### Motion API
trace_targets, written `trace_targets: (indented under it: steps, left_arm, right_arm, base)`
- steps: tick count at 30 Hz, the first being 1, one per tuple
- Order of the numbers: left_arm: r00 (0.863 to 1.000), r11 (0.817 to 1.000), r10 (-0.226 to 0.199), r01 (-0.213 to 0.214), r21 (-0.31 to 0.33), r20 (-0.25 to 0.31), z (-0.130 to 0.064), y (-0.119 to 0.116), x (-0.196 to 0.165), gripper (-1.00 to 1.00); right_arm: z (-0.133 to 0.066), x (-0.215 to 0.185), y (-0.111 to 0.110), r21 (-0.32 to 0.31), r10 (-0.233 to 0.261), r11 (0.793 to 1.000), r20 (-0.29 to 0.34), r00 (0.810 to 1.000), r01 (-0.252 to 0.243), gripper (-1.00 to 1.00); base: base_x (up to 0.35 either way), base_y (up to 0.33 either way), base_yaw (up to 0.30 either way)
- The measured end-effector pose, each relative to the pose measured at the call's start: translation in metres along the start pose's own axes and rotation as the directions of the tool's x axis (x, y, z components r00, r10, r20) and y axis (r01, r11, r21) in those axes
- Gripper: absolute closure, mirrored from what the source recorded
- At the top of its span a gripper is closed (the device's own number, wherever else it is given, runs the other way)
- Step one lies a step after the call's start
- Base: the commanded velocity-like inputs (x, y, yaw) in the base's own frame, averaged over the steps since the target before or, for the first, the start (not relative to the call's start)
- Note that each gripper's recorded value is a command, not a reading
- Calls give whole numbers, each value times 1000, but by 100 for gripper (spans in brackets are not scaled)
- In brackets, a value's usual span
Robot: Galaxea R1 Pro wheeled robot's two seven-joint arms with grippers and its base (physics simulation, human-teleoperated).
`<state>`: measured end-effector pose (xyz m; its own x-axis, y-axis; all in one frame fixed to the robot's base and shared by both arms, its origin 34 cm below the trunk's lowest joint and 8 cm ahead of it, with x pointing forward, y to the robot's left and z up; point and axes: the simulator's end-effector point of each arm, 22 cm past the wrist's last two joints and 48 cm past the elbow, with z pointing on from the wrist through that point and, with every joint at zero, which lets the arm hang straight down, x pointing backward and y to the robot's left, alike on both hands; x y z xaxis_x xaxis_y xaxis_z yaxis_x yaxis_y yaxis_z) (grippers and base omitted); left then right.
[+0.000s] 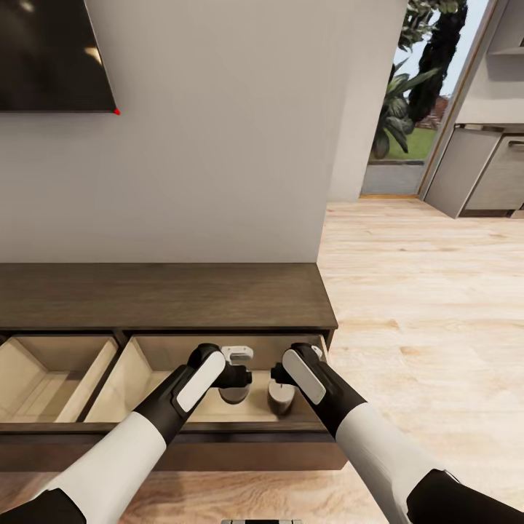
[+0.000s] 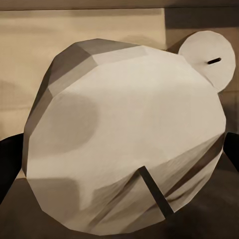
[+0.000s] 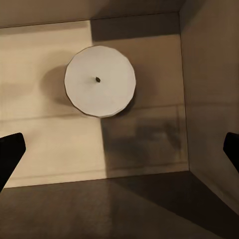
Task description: Place each of the two pumpkins and all three candles from the living room inside a cabinet in the living room (use any cabinet), then make sure every cabinet is closed, and position the cauldron so it is next to a table in the living room.
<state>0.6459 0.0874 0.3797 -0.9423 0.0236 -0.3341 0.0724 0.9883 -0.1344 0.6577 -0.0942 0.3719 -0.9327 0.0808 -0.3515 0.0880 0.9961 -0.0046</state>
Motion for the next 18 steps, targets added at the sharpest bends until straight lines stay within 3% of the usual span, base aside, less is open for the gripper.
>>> trace_targets:
  steps: [1,2,18]
  left_arm:
    - [1000,1000,0,0,0,0,0,0,0,100]
    - [1000,1000,0,0,-1,-2,0,0,1,-100]
    - [1000,1000,-3,3,0,-4,1,0,1,-100]
  right_arm:
    - [0,0,0,0,0,1000,0,1000,0,-100]
    - [0,0,0,0,0,1000,0,1000,0,-100]
    - [0,0,0,0,0,1000,0,1000,0,-100]
  base:
    - [0,0,0]
    - [0,0,0]
    - [0,0,0]
